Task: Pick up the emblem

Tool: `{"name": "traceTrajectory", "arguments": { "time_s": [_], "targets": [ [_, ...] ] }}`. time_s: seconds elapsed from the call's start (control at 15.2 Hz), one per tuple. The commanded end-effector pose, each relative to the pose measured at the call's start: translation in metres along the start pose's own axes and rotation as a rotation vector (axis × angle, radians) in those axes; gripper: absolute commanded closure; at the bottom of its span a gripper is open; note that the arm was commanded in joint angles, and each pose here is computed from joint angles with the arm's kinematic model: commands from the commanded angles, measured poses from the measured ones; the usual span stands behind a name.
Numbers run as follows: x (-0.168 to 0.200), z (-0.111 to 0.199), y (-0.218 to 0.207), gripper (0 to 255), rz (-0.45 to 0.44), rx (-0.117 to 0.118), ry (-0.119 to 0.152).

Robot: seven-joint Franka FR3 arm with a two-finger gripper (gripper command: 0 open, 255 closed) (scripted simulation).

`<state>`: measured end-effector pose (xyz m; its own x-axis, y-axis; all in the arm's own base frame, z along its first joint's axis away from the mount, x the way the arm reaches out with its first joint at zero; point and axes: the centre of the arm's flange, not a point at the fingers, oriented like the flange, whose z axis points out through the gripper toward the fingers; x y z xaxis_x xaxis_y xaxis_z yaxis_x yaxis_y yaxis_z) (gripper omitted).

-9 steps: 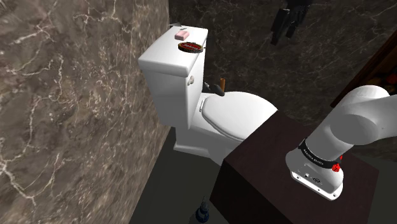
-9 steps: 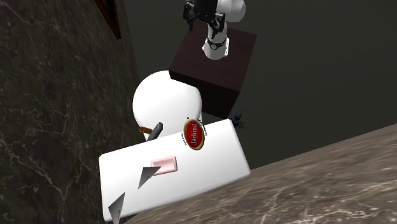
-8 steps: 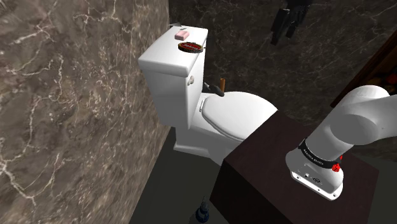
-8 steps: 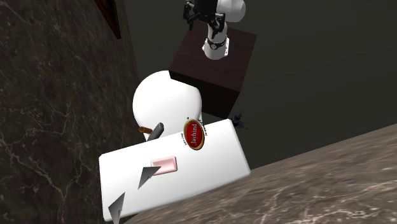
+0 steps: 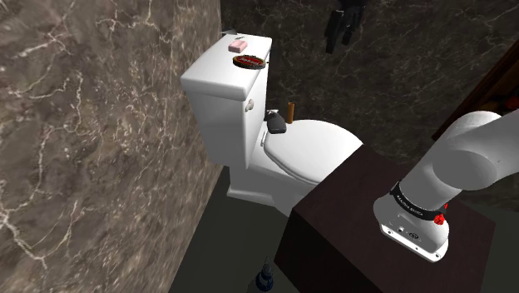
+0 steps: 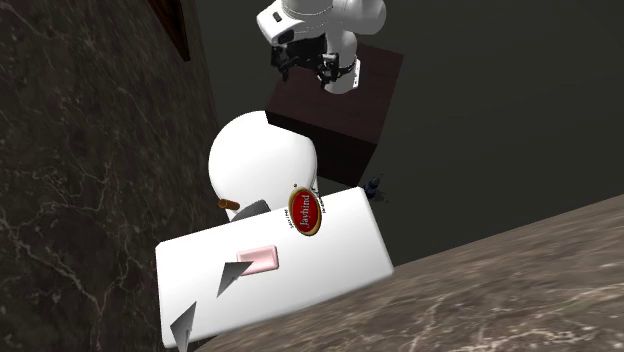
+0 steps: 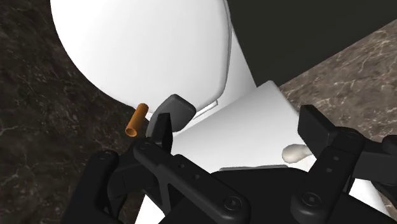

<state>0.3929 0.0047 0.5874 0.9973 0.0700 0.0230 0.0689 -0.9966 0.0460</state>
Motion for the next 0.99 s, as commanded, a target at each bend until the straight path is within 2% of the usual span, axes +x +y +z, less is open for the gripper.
{"name": "traceTrajectory", "arguments": {
  "time_s": [0.0,0.92],
  "targets": [
    [0.027,0.004,0.003,0,-0.036,0.007,-0.001],
    [0.210,0.041,-0.009,0,-0.276,0.060,-0.016]
  ]
}}
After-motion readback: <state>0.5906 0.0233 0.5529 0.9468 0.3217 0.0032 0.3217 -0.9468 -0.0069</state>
